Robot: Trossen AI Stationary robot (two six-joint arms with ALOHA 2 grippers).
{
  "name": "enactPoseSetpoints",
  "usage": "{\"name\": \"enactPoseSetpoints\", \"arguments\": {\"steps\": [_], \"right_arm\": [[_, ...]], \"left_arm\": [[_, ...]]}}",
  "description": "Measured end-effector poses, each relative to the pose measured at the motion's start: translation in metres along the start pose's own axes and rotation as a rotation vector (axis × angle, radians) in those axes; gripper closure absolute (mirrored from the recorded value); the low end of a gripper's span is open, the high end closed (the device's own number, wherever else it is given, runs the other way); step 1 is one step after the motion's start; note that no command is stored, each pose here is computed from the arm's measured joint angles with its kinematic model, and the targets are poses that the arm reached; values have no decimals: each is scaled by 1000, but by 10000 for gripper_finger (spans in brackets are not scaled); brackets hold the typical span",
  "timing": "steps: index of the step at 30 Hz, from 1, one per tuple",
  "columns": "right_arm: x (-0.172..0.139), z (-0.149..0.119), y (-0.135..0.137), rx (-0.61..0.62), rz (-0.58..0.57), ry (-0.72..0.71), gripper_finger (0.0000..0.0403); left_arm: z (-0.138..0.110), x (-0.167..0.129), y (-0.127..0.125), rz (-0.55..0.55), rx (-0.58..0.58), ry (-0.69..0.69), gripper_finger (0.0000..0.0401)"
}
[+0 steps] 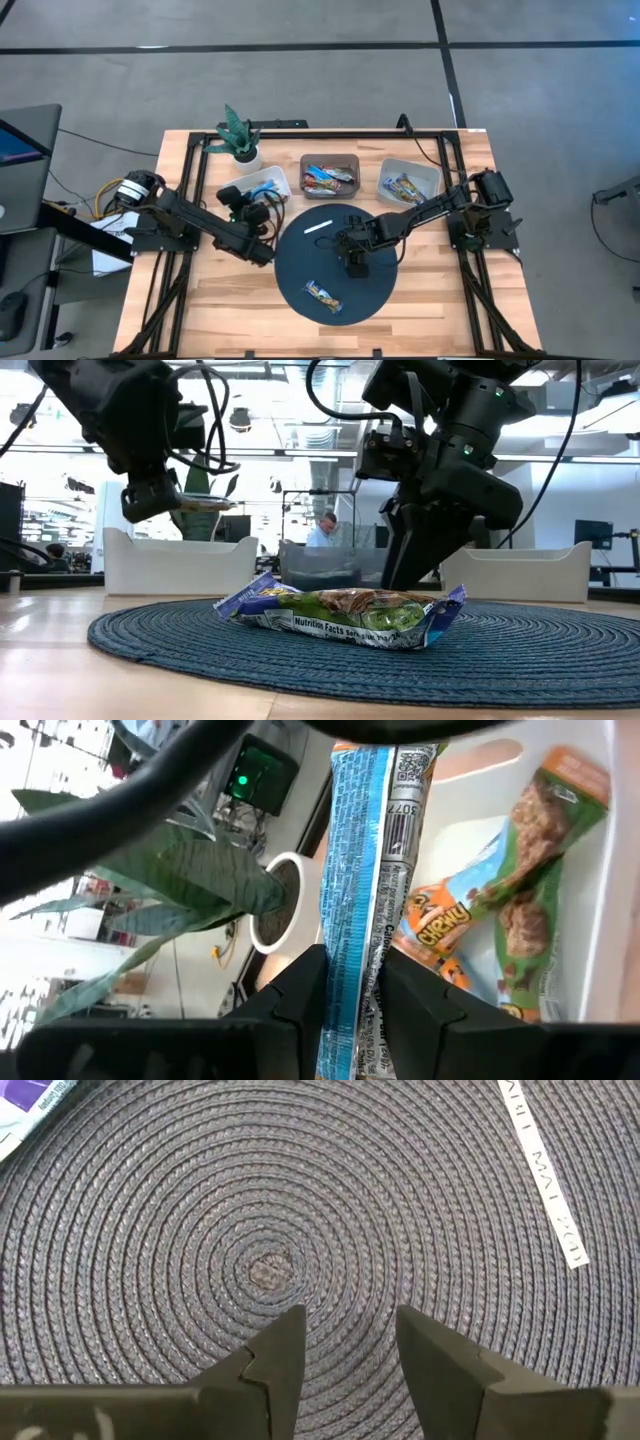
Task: Pick and place Granola Bars by type
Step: Put the orange granola bar into the white bin, then put the purple granola bar into the gray bin
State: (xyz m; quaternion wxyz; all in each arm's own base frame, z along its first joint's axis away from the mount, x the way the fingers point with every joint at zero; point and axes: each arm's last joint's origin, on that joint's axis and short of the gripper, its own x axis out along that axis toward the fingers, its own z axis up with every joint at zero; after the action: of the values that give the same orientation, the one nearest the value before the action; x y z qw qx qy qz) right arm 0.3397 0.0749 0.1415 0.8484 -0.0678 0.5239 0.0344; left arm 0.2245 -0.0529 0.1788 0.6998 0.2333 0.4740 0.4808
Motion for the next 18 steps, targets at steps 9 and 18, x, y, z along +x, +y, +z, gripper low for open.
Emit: {"name": "enactPoseSetpoints", "arguments": {"steps": [9, 18], "right_arm": [[0, 0, 0, 0, 0, -2, 258], [0, 0, 0, -1, 0, -2, 256]], "left_arm": [[-1, 2, 0, 8, -35, -4, 279], [-1, 2, 2, 23, -28, -14, 211]]}}
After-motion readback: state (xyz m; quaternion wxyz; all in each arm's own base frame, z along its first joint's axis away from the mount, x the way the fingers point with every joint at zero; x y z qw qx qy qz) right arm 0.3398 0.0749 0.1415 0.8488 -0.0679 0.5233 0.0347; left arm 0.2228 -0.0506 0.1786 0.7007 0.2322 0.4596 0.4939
